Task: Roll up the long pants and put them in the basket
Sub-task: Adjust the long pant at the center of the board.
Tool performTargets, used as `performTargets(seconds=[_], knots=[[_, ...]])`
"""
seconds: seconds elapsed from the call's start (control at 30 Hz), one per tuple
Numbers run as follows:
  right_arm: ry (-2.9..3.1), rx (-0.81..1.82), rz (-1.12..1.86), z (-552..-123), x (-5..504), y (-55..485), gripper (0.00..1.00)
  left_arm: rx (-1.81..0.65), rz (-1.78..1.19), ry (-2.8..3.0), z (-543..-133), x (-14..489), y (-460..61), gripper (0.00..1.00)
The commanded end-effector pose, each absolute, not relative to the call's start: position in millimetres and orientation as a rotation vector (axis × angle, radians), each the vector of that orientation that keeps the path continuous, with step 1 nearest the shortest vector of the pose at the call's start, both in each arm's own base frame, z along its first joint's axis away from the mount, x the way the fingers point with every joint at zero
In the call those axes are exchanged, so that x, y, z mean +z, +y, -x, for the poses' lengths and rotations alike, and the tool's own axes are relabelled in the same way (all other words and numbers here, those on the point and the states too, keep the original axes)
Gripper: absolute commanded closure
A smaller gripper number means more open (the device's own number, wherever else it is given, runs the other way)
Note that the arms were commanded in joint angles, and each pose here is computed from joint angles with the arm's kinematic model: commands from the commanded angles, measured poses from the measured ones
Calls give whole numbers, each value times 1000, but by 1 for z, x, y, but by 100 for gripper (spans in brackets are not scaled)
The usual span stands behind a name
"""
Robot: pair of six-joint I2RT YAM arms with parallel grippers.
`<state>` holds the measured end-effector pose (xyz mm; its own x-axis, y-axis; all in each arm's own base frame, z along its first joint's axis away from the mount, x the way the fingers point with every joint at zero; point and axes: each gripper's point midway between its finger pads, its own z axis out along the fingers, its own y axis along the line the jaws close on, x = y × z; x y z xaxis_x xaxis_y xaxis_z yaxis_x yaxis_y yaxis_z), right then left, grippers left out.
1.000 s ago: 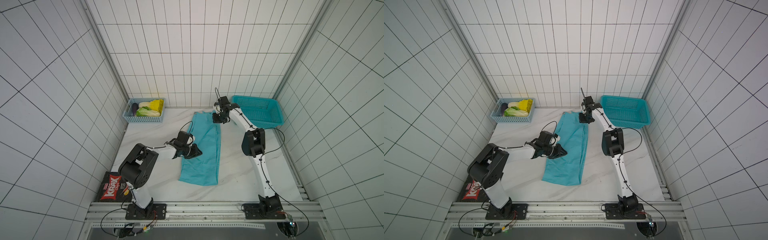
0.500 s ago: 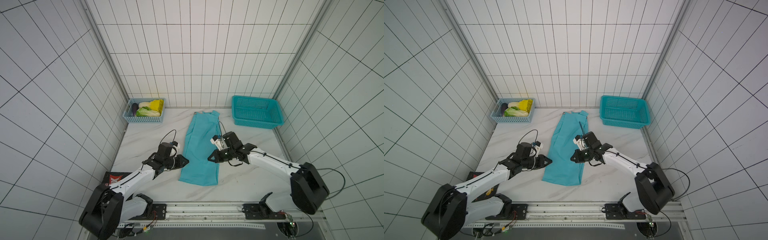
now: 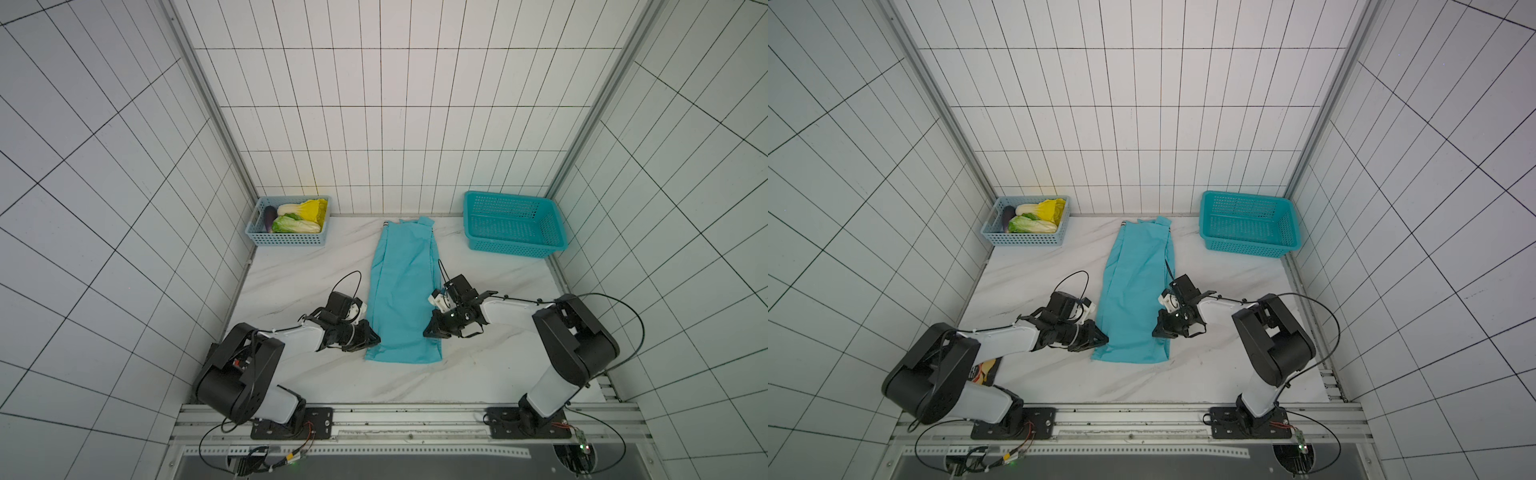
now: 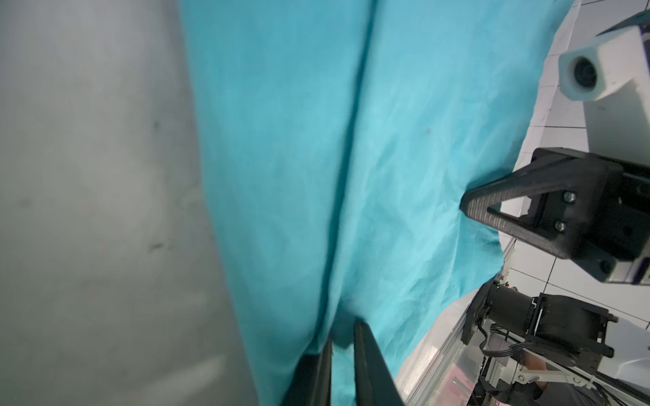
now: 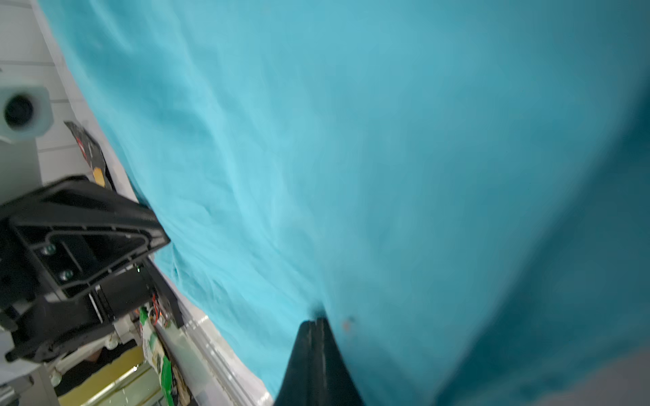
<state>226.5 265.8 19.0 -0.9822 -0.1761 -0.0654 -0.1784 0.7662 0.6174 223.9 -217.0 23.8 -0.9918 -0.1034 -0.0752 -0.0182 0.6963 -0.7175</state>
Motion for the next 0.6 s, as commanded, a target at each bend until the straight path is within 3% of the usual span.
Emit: performTargets(seconds=[0.0, 0.23, 0.27, 0.33, 0.4, 0.43, 0.47, 0.5, 0.57], knots=[[3030, 699, 291, -248, -11, 228, 100, -1114, 145, 2765, -251, 21, -220, 85], [2960, 771, 261, -234, 37, 216, 99, -1121, 174, 2701, -239, 57, -209, 83], [2930, 799, 255, -227, 48, 213, 94, -1101, 171, 2689, -233, 64, -203, 80], [2885, 860, 239, -211, 65, 208, 74, -1062, 177, 2658, -222, 76, -191, 74], [2857, 934, 205, -192, 72, 205, 55, -1060, 207, 2615, -211, 81, -180, 53], [2855, 955, 182, -186, 70, 203, 50, -1078, 220, 2594, -206, 79, -179, 47], [2865, 979, 166, -177, 65, 201, 47, -1110, 236, 2564, -202, 73, -178, 43], [2876, 1008, 158, -171, 58, 200, 43, -1140, 271, 2562, -197, 65, -176, 29], [2898, 1037, 138, -165, 45, 201, 38, -1230, 287, 2567, -189, 54, -181, 18]])
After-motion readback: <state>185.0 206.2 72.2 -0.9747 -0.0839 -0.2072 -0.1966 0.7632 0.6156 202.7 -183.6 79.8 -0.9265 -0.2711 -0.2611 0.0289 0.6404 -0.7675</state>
